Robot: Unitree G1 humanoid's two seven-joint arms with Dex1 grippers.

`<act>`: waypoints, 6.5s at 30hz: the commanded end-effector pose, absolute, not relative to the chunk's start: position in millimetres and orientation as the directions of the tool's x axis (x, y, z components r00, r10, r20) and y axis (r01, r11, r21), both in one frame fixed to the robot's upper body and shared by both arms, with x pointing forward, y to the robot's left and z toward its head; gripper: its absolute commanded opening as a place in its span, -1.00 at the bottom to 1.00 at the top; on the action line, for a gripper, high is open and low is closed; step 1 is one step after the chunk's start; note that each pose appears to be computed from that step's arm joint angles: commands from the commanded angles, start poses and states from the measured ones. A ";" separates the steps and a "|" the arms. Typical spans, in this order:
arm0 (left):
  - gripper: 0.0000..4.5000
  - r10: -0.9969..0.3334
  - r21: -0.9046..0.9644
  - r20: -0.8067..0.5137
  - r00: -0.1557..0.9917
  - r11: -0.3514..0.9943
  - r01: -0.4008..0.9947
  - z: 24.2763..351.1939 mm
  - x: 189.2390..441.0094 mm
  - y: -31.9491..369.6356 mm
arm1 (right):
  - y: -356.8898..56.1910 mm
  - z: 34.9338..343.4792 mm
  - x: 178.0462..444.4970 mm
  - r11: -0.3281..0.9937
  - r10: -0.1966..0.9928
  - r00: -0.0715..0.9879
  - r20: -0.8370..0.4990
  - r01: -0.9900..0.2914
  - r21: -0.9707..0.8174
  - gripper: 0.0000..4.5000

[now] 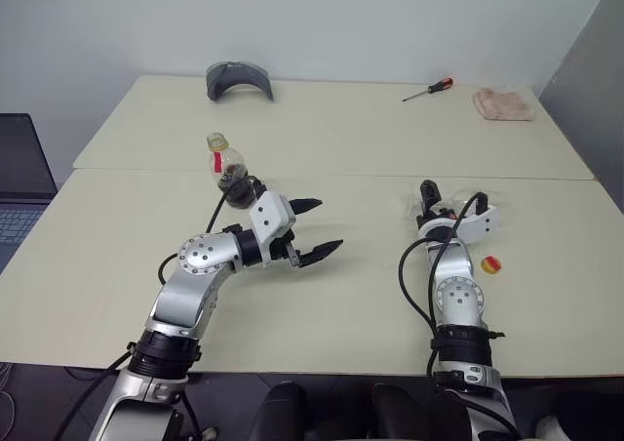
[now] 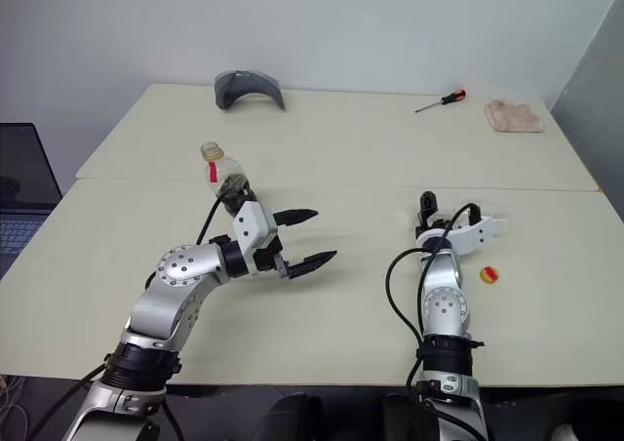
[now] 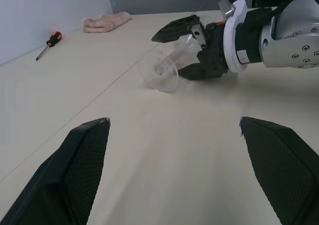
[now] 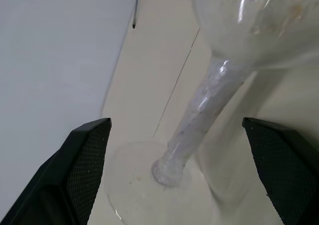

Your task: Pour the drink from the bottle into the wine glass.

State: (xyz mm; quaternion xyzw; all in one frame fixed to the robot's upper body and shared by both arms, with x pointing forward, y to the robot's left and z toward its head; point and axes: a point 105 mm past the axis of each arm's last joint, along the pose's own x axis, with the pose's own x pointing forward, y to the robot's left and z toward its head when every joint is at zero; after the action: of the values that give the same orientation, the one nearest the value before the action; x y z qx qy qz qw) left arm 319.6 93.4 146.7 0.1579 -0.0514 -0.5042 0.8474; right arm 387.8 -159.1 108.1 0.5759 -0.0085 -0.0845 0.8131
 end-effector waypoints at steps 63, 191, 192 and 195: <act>1.00 -0.811 0.194 0.004 0.585 0.574 0.795 161.9 296.0 146.3 | -22.9 147.1 357.0 0.695 0.719 0.629 0.296 -0.657 -0.292 -0.92; 1.00 -0.136 0.137 0.034 0.990 0.982 0.130 127.5 391.5 242.5 | -67.4 155.0 241.0 0.442 0.887 0.461 0.004 -0.848 -0.291 0.99; 1.00 -0.140 0.150 0.031 0.990 0.980 0.134 126.8 393.6 242.3 | -67.0 155.1 241.2 0.441 0.888 0.460 0.004 -0.849 -0.291 0.99; 1.00 -0.157 0.167 0.028 0.987 0.974 0.150 126.0 399.3 240.9 | -65.8 155.6 241.4 0.438 0.890 0.457 0.005 -0.850 -0.293 0.99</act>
State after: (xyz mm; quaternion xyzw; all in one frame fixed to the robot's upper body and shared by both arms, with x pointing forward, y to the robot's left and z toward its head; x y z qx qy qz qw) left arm 396.6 240.3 113.8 0.0650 0.0017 -0.0722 0.9953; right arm 243.7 -69.2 148.0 -0.1209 -0.0622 0.5090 0.8500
